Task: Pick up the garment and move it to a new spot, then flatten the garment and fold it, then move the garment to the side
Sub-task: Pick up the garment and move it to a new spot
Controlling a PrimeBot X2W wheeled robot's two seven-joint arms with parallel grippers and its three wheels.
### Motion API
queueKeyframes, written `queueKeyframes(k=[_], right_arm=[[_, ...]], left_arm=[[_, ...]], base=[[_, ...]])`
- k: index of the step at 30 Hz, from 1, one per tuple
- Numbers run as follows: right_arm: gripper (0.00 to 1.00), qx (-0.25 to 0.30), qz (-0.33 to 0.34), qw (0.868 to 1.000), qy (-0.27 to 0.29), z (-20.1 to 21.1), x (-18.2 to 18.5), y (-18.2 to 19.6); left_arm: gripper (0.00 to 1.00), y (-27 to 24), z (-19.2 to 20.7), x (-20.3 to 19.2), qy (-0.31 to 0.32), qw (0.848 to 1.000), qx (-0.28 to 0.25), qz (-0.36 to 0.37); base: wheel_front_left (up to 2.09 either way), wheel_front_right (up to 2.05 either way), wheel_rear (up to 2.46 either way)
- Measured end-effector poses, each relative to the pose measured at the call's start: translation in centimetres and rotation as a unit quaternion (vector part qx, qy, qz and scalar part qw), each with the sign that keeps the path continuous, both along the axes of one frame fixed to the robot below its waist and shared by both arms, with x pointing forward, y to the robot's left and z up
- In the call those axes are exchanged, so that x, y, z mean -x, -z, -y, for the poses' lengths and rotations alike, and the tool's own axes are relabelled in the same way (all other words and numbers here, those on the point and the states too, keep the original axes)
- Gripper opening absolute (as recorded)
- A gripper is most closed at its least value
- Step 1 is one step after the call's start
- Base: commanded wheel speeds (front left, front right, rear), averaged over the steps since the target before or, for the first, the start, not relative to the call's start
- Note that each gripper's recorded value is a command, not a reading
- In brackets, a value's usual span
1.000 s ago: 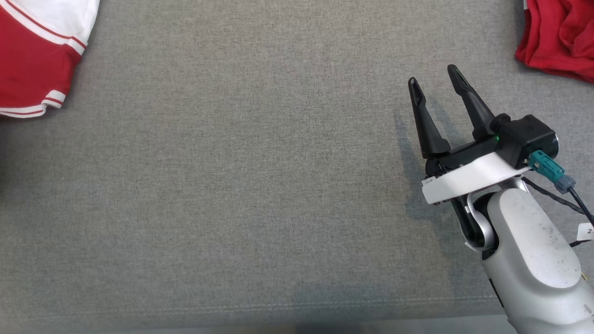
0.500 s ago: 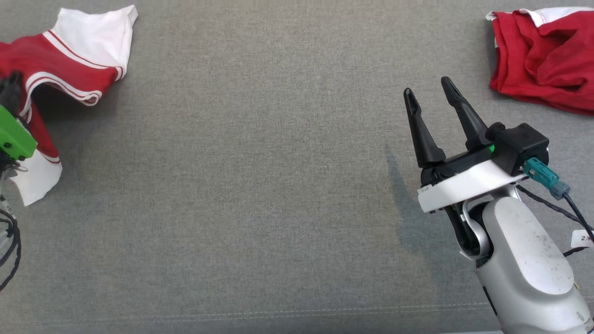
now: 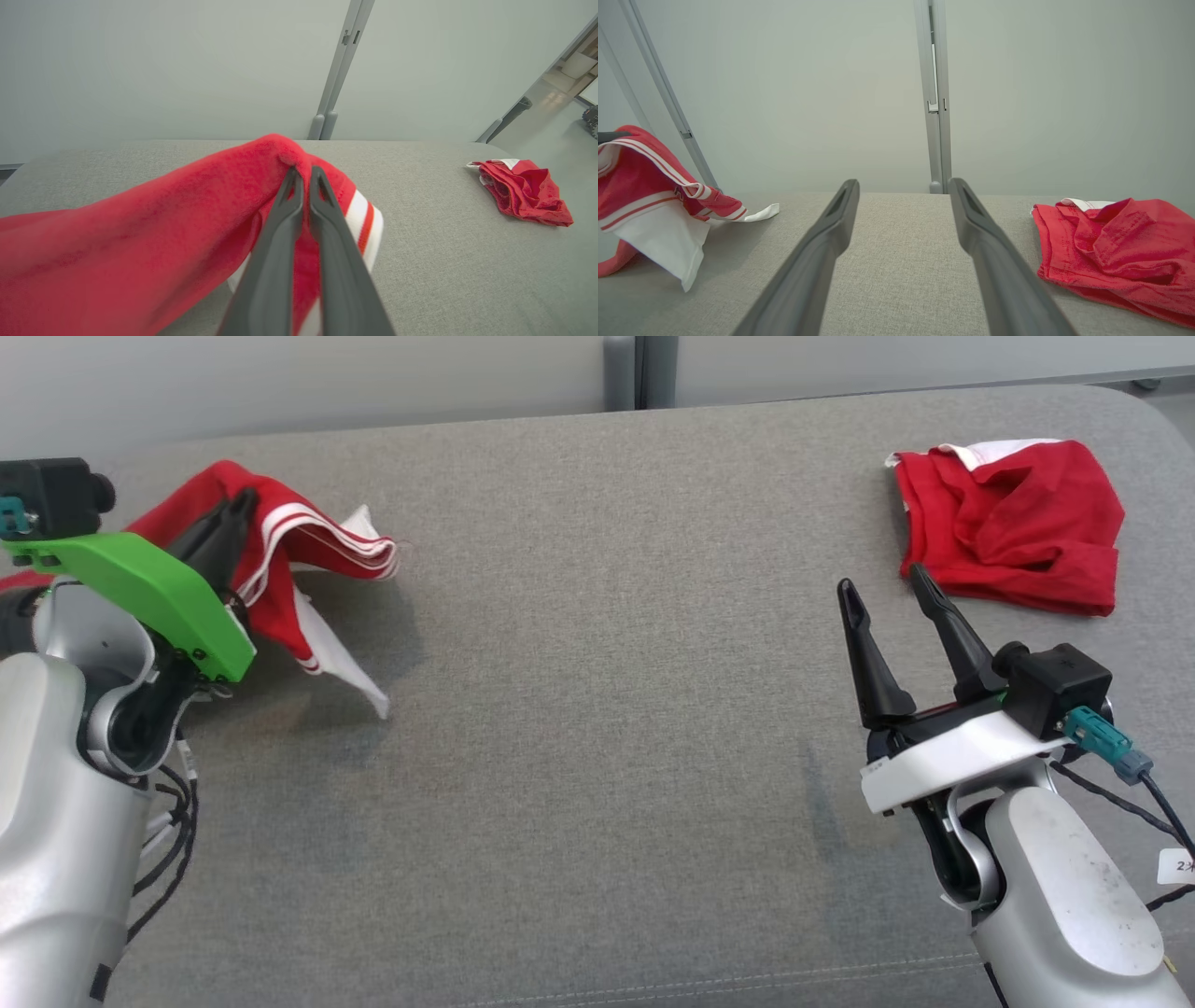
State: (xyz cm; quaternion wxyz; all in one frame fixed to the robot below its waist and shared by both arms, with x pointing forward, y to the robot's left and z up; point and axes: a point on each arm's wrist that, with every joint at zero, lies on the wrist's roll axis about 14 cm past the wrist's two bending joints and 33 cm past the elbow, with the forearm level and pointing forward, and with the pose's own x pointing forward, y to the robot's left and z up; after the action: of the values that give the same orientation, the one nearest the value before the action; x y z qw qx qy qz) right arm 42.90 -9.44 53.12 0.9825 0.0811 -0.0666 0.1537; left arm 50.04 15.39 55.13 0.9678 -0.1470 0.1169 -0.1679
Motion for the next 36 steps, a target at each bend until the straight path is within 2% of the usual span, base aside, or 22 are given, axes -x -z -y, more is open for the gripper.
queueKeyframes(k=[5,11,19,25,32,33,34,35,36], right_arm=[[1.0,0.002,0.009,1.0,0.021,1.6,1.3,-0.8],[1.0,0.005,0.022,0.998,0.061,4.6,2.5,-1.8],[1.0,0.008,0.026,0.995,0.095,7.0,3.7,-2.1],[1.0,0.007,0.015,0.993,0.121,8.6,4.3,-1.5],[1.0,0.004,-0.007,0.99,0.137,9.4,4.4,0.0],[1.0,0.005,-0.01,0.99,0.14,9.6,4.4,0.2],[1.0,0.006,-0.013,0.99,0.144,9.8,4.4,0.3],[1.0,0.007,-0.015,0.989,0.147,10.0,4.3,0.5],[1.0,0.009,-0.018,0.988,0.15,10.2,4.3,0.6]], left_arm=[[0.0,-1.9,5.2,1.0,0.049,0.997,0.064,0.018],[0.0,-2.2,15.0,3.5,0.152,0.981,0.116,0.013],[0.0,-3.2,21.5,4.9,0.217,0.963,0.156,0.015],[0.0,-1.4,24.9,5.0,0.247,0.956,0.157,-0.008],[0.0,3.9,26.3,3.8,0.254,0.959,0.113,-0.061],[0.15,4.6,26.4,3.6,0.253,0.958,0.113,-0.067],[0.61,5.2,26.5,3.4,0.252,0.958,0.113,-0.073],[1.0,5.6,26.7,3.3,0.252,0.958,0.114,-0.078],[1.0,5.9,26.9,3.0,0.252,0.957,0.116,-0.081]], base=[[0.0,0.0,0.0],[0.0,0.0,0.0],[0.0,0.0,0.0],[0.0,0.0,0.0],[0.0,0.0,0.0],[0.0,0.0,0.0],[0.0,0.0,0.0],[0.0,0.0,0.0],[0.0,0.0,0.0]])
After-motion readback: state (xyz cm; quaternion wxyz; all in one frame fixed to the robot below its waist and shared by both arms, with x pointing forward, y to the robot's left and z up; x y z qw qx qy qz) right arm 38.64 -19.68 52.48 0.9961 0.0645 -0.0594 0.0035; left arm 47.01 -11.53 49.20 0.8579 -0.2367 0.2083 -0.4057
